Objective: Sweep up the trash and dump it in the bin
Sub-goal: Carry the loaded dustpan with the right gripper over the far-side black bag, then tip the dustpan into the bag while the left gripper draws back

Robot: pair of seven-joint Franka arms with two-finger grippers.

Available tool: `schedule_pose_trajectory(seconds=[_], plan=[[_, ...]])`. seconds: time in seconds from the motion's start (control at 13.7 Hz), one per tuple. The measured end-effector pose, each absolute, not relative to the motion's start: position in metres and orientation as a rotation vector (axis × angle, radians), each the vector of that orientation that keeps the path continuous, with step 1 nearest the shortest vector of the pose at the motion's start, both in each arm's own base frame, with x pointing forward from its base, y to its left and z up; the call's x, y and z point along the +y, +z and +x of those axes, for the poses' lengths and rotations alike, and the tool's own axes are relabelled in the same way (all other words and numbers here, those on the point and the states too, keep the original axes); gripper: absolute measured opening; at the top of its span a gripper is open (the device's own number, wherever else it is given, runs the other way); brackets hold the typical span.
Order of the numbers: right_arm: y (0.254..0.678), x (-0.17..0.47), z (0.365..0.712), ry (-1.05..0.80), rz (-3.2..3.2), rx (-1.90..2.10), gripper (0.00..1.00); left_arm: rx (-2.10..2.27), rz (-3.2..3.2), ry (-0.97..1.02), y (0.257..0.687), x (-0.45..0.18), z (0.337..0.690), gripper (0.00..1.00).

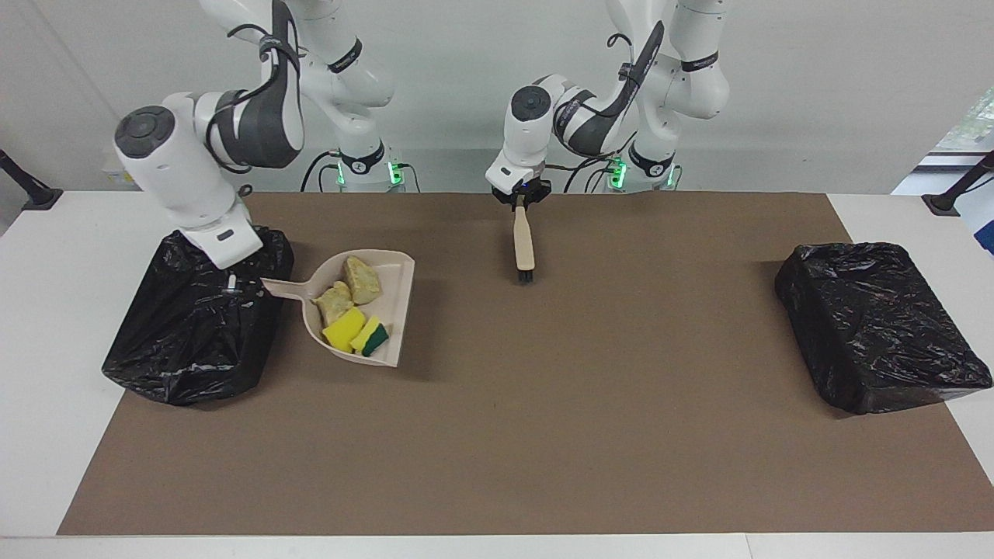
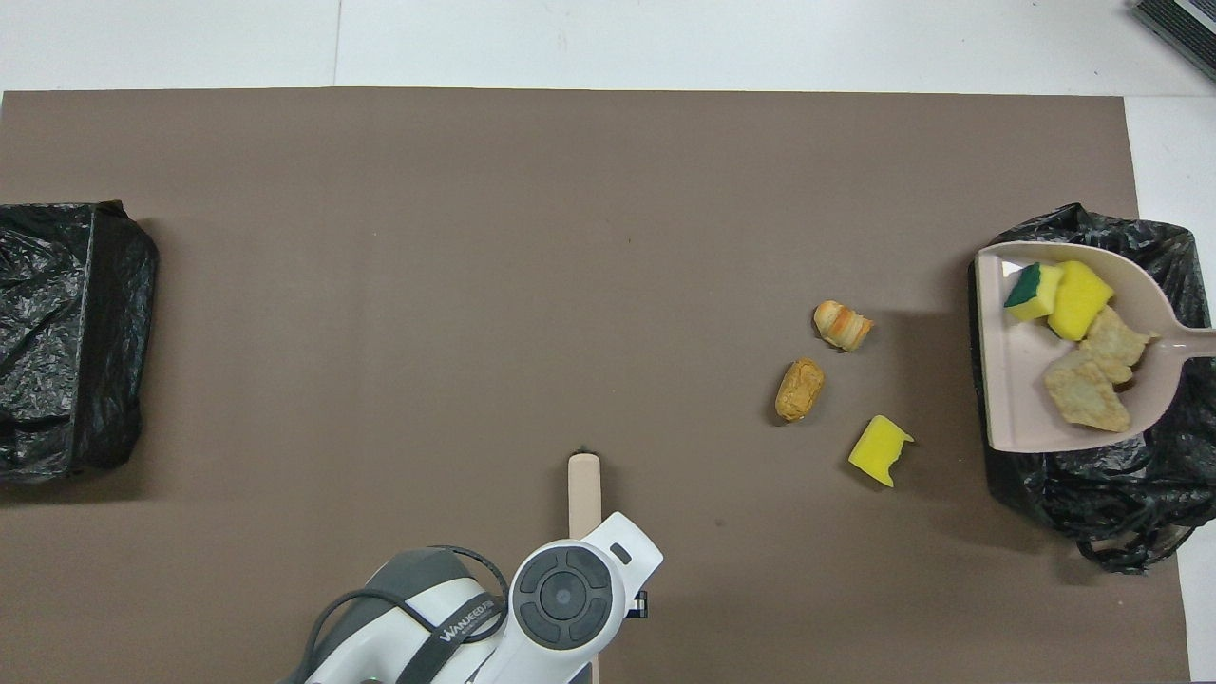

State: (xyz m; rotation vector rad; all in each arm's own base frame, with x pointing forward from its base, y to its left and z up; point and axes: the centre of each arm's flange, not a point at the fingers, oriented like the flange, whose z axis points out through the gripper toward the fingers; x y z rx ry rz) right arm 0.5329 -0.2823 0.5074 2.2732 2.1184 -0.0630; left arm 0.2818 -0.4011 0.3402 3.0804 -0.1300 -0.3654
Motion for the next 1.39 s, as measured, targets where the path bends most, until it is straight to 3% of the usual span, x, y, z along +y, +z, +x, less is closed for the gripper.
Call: schedule_pose_trajectory(seconds=[0.22, 0.51, 0.8, 1.17, 1.39], plan=[[0.517, -0.325, 0.511, -0.221, 2.231, 2.046, 0.32, -0.176, 3.093, -0.34, 0.364, -0.379, 0.326, 0.99], [0.516, -0.331, 0.508, -0.408, 2.115, 1.976, 0.32, -0.271, 3.105, -0.22, 0.421, -0.315, 0.409, 1.0], [0.511, -0.307, 0.515, -0.583, 2.019, 1.92, 0.32, -0.384, 3.066, -0.229, 0.504, -0.222, 0.473, 1.0], [0.524, -0.286, 0.523, -0.675, 1.931, 1.918, 0.32, -0.428, 3.133, -0.094, 0.603, -0.161, 0.5, 1.0], [0.549, -0.259, 0.525, -0.712, 1.858, 1.921, 0.32, -0.367, 3.141, -0.044, 0.64, -0.132, 0.507, 1.0]])
